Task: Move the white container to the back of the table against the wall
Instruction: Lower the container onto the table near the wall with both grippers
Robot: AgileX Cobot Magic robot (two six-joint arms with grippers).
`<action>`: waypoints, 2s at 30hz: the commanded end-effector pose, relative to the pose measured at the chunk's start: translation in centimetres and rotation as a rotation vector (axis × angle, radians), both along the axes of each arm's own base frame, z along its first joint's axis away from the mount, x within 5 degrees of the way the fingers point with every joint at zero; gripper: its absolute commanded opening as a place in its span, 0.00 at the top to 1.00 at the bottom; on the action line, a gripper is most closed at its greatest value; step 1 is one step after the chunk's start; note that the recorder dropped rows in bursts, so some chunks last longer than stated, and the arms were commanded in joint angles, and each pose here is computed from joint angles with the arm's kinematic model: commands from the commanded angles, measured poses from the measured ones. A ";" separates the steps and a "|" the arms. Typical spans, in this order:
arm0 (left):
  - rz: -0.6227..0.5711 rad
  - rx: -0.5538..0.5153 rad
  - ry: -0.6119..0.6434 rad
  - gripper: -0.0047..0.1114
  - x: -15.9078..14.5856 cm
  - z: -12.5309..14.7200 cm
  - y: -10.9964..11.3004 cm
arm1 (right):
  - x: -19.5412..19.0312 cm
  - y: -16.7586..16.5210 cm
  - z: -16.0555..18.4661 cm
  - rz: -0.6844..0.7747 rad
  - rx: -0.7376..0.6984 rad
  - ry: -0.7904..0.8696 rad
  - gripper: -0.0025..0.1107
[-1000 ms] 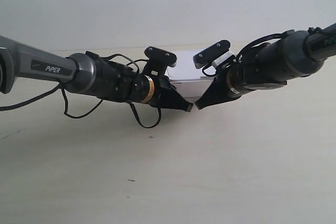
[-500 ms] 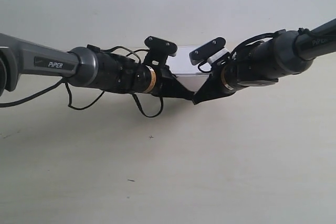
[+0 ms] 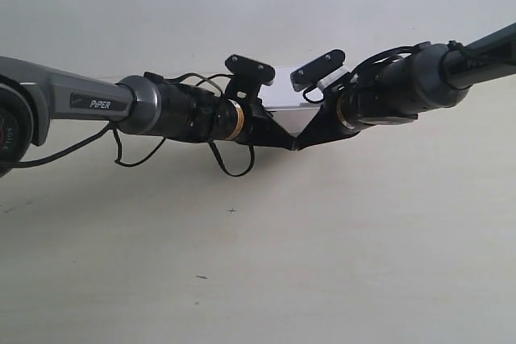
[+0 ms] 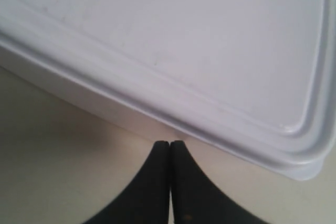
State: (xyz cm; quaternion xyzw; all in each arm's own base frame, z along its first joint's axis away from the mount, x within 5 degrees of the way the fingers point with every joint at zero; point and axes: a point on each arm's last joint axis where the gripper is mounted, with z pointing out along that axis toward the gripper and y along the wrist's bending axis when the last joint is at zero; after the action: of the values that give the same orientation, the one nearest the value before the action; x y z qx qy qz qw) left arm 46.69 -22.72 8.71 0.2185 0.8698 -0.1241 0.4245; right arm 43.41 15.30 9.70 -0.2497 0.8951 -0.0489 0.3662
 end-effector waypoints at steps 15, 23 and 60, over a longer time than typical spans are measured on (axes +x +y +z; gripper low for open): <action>0.073 -0.013 -0.022 0.96 1.9 0.7 2.9 | 1.7 0.7 -0.3 0.007 0.017 -0.031 0.98; 0.050 -0.037 -0.034 0.96 2.5 0.4 2.3 | 2.1 0.9 -0.5 0.014 0.024 -0.038 0.98; 0.025 -0.095 -0.068 0.96 4.2 -0.4 1.1 | 5.7 1.3 -1.9 -0.034 0.002 -0.095 0.98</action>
State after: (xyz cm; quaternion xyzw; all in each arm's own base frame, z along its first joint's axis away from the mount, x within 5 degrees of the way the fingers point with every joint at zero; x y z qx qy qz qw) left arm 50.93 -21.40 8.21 0.1920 0.8530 -0.1414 0.4642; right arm 48.69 16.67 7.49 -0.2377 0.8822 -0.0655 0.4012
